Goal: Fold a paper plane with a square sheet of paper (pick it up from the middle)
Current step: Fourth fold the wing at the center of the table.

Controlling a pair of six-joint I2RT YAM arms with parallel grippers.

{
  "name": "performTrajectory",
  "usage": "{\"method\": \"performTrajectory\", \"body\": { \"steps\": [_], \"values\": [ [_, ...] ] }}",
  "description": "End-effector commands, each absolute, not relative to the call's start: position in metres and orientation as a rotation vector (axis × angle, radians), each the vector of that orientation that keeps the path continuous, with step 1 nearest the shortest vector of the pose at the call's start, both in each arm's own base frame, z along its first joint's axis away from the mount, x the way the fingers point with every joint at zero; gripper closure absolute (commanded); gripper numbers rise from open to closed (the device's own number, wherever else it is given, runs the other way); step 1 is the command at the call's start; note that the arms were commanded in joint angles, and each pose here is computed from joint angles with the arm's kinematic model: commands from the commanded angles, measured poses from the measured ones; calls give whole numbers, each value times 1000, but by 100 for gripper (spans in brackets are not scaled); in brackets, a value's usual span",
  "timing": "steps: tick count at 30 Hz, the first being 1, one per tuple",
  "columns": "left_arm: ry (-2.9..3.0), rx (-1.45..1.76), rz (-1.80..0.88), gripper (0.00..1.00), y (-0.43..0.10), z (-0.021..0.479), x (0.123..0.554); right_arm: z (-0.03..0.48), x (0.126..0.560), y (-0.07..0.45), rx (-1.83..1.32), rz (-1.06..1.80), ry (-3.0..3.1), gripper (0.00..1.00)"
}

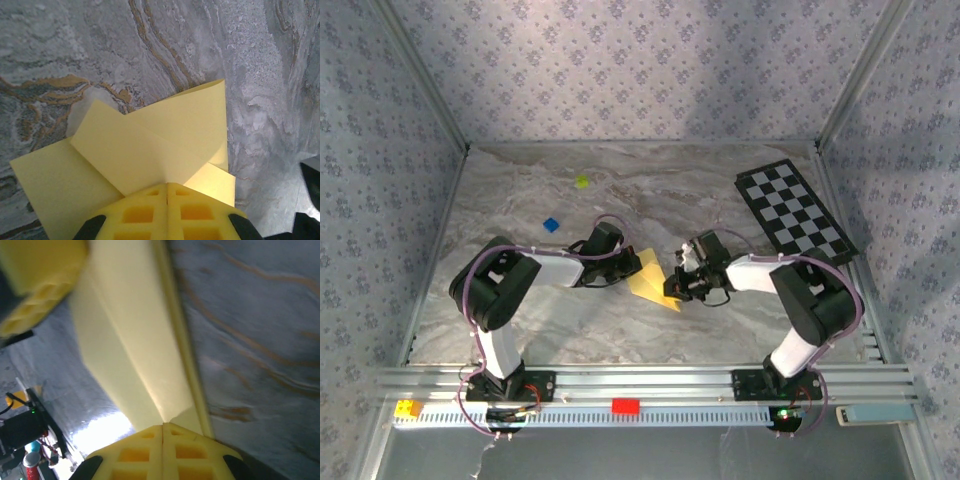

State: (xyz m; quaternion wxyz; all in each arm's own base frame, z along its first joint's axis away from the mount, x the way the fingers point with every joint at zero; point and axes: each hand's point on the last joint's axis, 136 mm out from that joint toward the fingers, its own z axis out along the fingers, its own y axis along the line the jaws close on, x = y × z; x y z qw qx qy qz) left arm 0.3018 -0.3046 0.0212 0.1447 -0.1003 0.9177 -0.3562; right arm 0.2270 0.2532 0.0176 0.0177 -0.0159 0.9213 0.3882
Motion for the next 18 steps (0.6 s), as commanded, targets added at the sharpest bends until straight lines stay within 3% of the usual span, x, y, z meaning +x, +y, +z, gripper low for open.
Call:
{"method": "performTrajectory", "body": {
  "steps": [1, 18],
  "values": [
    [2748, -350, -895, 100, -284, -8, 290, -3, 209, 235, -12, 1137, 2939, 94],
    [2758, -349, -892, 100, -283, -9, 289, 30, 201, 218, 20, 1206, 2825, 87]
  ]
}}
